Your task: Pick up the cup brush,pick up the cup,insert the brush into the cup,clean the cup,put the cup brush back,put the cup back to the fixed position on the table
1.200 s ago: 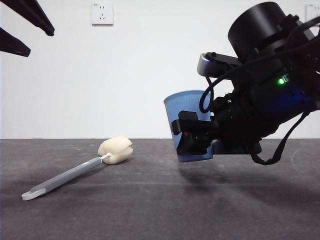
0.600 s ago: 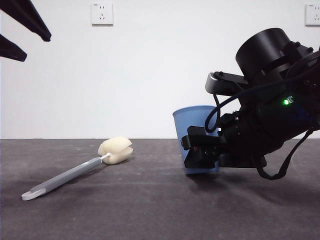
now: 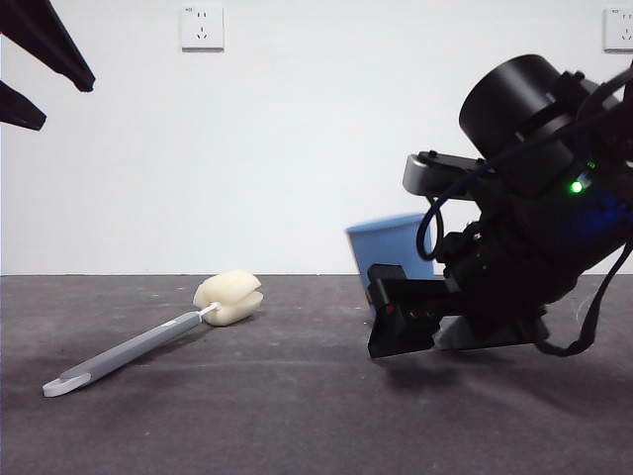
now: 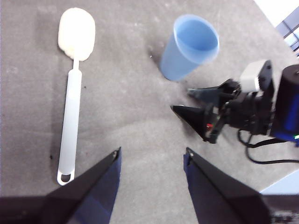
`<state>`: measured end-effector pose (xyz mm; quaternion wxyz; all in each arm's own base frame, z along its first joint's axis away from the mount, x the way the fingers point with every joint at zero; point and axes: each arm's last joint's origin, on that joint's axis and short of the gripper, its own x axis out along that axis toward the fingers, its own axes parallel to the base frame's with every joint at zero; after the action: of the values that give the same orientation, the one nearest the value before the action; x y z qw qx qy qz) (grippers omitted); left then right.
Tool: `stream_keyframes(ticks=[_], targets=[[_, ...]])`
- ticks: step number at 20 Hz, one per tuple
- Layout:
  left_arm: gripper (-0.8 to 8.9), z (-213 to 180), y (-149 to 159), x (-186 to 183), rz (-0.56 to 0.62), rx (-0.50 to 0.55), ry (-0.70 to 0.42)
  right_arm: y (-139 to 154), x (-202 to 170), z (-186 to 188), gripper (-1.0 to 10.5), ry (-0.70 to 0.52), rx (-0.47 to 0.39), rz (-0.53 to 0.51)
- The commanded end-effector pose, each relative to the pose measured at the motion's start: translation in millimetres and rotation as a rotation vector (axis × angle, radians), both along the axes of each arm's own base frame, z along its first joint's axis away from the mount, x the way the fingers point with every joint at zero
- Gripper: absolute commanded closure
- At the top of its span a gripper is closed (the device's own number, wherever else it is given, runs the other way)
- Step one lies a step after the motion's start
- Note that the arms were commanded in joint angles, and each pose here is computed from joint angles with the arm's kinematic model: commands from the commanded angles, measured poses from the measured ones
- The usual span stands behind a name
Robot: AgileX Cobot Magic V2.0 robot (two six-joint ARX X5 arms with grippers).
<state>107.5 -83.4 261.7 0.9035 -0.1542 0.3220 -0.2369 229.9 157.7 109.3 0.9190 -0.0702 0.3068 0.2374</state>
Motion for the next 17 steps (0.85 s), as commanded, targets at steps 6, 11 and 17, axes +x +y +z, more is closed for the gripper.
stream_keyframes(ticks=[6, 11, 17], targets=[[5.88, 1, 0, 0, -0.016, 0.021, -0.021, -13, -20, 31, 5.0, 0.041, -0.001, -0.016], [5.89, 1, 1, 0, 0.001, 0.029, -0.027, -23, -34, 57, 5.0, 0.027, 0.003, -0.016], [5.89, 0, 1, 0, 0.002, 0.033, -0.024, -33, -48, 71, 5.0, 0.05, -0.005, -0.016]])
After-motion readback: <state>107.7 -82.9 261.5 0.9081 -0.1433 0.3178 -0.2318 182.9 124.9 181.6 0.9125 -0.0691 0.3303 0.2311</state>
